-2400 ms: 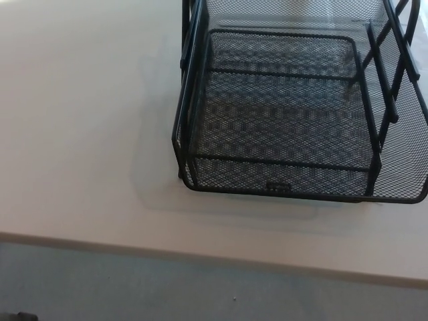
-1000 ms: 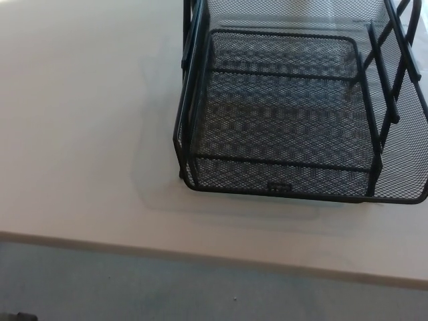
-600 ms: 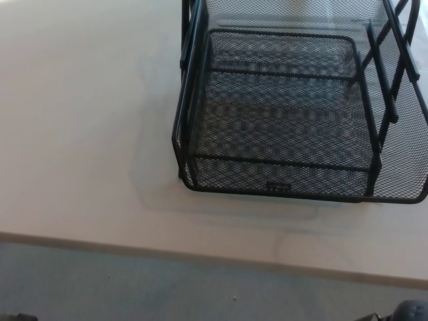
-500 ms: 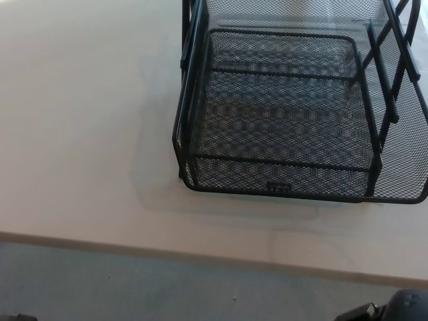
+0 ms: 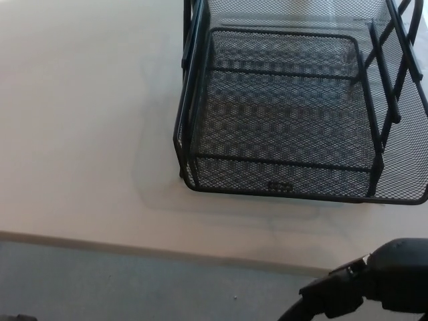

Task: A balck drawer is kept on the middle of the table and the robot uses its right hand to push it back away from the robot

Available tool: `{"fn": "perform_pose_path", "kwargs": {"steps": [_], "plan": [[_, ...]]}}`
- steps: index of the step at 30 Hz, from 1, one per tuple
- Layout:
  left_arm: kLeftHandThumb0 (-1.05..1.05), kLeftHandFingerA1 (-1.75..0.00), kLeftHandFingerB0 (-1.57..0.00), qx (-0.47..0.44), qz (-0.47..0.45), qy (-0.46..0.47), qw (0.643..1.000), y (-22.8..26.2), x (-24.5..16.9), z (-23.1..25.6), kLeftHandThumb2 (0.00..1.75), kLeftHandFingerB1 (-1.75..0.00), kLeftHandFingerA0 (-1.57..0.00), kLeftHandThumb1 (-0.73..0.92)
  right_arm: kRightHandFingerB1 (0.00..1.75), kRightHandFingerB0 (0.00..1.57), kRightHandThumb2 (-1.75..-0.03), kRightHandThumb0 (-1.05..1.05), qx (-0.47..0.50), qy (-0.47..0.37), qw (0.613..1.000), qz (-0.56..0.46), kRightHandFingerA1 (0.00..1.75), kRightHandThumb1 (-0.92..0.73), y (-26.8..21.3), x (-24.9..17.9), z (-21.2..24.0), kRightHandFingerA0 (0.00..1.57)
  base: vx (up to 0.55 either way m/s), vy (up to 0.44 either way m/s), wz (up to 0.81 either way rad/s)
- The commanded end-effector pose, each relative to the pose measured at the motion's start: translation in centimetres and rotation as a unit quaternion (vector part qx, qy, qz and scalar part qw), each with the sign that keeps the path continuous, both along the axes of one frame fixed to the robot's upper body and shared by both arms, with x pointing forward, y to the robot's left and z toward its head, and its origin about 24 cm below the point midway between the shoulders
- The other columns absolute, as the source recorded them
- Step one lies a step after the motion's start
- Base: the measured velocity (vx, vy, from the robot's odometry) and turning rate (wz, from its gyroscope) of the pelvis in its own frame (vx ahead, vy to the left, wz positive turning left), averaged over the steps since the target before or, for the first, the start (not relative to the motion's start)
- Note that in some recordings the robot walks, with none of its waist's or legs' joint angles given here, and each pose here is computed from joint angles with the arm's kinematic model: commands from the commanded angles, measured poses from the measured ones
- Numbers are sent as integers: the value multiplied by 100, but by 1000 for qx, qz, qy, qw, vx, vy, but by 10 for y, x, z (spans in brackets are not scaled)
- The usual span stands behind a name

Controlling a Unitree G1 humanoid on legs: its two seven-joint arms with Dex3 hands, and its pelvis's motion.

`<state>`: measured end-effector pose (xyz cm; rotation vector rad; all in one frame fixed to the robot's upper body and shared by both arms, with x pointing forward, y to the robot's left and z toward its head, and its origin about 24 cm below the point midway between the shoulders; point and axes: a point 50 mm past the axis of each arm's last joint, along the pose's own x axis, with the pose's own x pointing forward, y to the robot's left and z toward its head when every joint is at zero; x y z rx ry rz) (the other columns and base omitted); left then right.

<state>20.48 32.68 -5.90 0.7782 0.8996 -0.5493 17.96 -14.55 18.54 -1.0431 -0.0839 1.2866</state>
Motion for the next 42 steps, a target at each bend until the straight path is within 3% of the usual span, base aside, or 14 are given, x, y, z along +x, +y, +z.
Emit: {"fn": "perform_pose_path", "kwargs": {"steps": [1,16,32,33,39,40,41,42], "plan": [[-59,-31,-23,12,-1,5,1000,4,-3,0,62,-29,-27,71,30,25,-65,-64,-11,9,1000,-27,35,-83,-2,12,-3,31,0,0,0],[-59,-32,-23,8,0,3,1000,3,-3,0,62,-29,-29,71,29,25,-66,-67,-20,43,998,-46,37,-84,5,31,-27,30,0,0,0],[-58,-32,-23,4,3,3,1000,4,-3,0,61,-29,-30,71,30,25,-66,-64,-7,42,997,-57,34,-84,-1,58,-13,31,0,0,0],[-64,-42,-20,3,3,3,1000,4,-3,0,81,-39,-24,60,30,24,-65,-64,-7,44,997,-59,34,-82,-1,59,-11,29,0,0,0],[-64,-42,-19,6,0,4,1000,3,-4,-1,82,-39,-24,60,30,23,-65,-65,-22,37,996,-73,34,-85,-6,69,-5,28,0,0,0],[-59,-32,-23,8,-2,4,1000,3,-3,-1,62,-29,-30,71,29,22,-66,-65,-25,36,996,-77,34,-83,-7,72,-3,28,0,0,0],[-59,-32,-23,10,-4,3,1000,3,-3,-1,62,-29,-30,71,29,22,-66,-65,-28,37,996,-81,34,-83,-8,74,-2,28,0,0,0],[-64,-42,-19,9,-3,3,1000,3,-3,-1,81,-39,-24,60,29,22,-66,-66,-33,37,995,-86,33,-83,-8,76,-1,27,0,0,0]]}}
